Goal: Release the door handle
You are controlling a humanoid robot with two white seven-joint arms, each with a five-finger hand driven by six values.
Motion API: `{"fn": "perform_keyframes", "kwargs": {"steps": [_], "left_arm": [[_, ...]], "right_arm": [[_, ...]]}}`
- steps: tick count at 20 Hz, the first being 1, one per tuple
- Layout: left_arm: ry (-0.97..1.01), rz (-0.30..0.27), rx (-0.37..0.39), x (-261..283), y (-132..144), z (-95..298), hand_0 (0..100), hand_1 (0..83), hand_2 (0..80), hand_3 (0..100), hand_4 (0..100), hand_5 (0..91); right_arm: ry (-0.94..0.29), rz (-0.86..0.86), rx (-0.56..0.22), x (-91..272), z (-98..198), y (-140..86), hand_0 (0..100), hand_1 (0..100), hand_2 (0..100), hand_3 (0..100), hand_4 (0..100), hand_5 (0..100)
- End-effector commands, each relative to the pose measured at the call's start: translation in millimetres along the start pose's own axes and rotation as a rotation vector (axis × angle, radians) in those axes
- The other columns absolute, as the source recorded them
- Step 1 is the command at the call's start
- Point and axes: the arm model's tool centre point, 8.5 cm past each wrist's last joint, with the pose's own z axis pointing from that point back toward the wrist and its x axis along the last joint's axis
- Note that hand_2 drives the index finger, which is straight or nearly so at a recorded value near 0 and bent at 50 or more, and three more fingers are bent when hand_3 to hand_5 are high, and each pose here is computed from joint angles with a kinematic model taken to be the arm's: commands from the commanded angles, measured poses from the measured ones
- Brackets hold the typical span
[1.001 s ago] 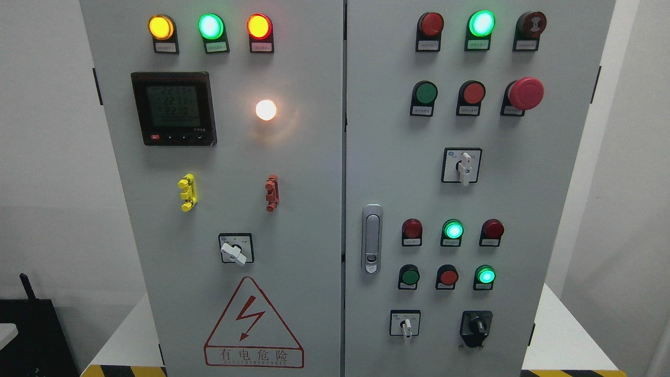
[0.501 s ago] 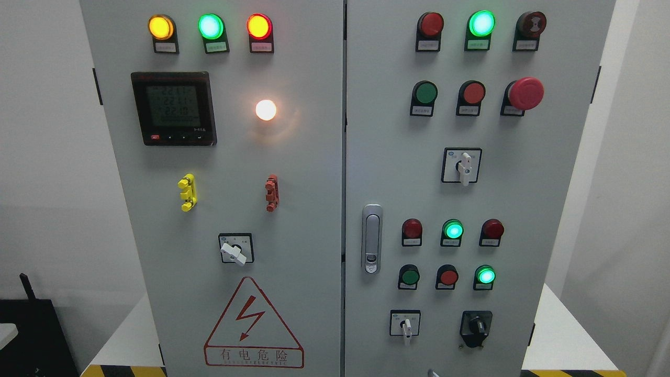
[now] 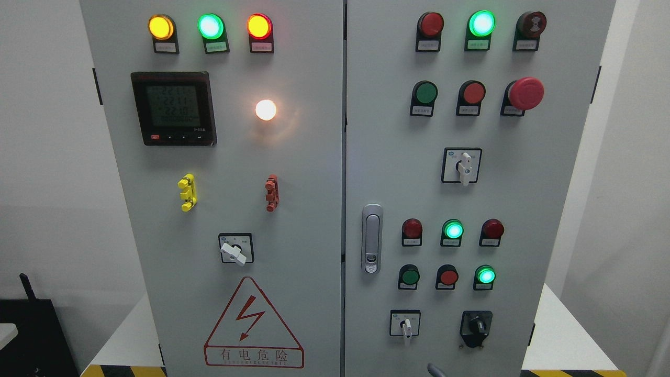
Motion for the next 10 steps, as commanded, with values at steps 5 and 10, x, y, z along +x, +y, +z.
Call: {"fn": "perform_keyframes", "kwargs": {"steps": [5,10], "left_arm": [[0.000,0.002,-0.002,-9.3,0.0,0.6,12,38.9,0.0,0,0,0.0],[0.000,0.002,-0.002,-9.3,0.0,0.6,12,38.9,0.0,0,0,0.0]], "right_arm": [[-0.107,0.311,0.028,17.1,-11.3,15.5,38,9,0,62,50,58],[-0.160,0.537,-0.021,16.9,-22.3,15.7,38,11,0,82,65,75]]}}
